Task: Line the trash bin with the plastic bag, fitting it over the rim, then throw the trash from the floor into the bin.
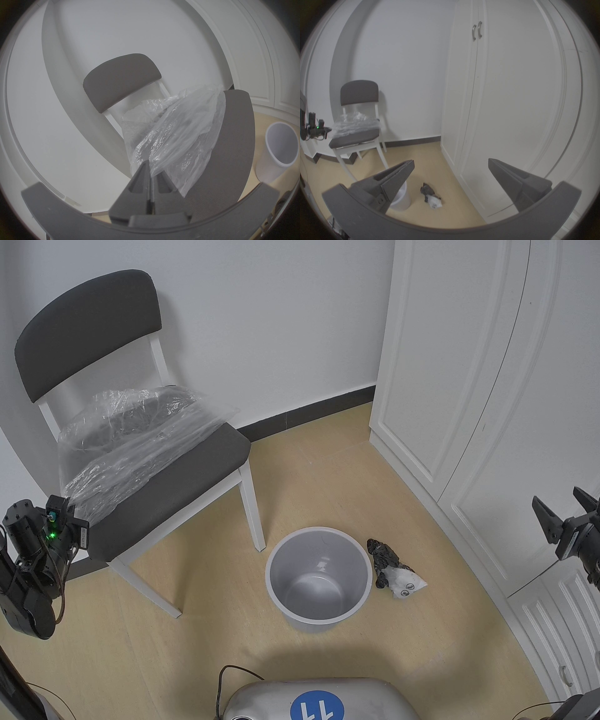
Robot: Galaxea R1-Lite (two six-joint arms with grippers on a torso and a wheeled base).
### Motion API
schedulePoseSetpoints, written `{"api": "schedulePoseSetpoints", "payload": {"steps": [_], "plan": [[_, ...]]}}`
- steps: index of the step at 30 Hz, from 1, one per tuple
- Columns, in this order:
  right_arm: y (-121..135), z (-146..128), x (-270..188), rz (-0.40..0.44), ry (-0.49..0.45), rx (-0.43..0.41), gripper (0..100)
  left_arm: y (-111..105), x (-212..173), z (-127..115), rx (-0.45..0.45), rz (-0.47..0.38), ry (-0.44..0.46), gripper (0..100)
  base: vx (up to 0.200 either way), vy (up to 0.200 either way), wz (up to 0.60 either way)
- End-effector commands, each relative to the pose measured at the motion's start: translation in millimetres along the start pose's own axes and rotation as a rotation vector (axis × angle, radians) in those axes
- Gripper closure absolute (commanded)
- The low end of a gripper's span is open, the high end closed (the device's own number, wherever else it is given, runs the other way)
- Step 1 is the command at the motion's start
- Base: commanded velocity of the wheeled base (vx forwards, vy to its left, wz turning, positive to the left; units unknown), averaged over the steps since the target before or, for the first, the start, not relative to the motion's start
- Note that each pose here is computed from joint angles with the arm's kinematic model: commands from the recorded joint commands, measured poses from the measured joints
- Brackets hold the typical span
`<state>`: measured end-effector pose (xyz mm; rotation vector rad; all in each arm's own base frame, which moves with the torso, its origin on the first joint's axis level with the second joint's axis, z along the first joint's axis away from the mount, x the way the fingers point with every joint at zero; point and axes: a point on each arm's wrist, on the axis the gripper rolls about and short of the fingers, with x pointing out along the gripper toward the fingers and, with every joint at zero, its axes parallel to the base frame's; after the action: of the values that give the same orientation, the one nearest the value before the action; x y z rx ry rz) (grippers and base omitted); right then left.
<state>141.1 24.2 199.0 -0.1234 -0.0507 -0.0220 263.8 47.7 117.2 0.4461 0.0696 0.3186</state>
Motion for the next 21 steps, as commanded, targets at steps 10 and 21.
{"api": "schedulePoseSetpoints", "payload": {"steps": [10,21], "plan": [[-9.4,-1.1,-22.3,0.008,0.083,-0.021,0,-16.5,-18.8,27.1,-0.116,-0.083,-0.098,100,0.000,0.000,0.00],[-0.4,1.1,-8.2,0.130,0.041,0.100,0,-49.5,-64.4,54.4,-0.238,-0.303,-0.180,100,0.000,0.000,0.00]]}}
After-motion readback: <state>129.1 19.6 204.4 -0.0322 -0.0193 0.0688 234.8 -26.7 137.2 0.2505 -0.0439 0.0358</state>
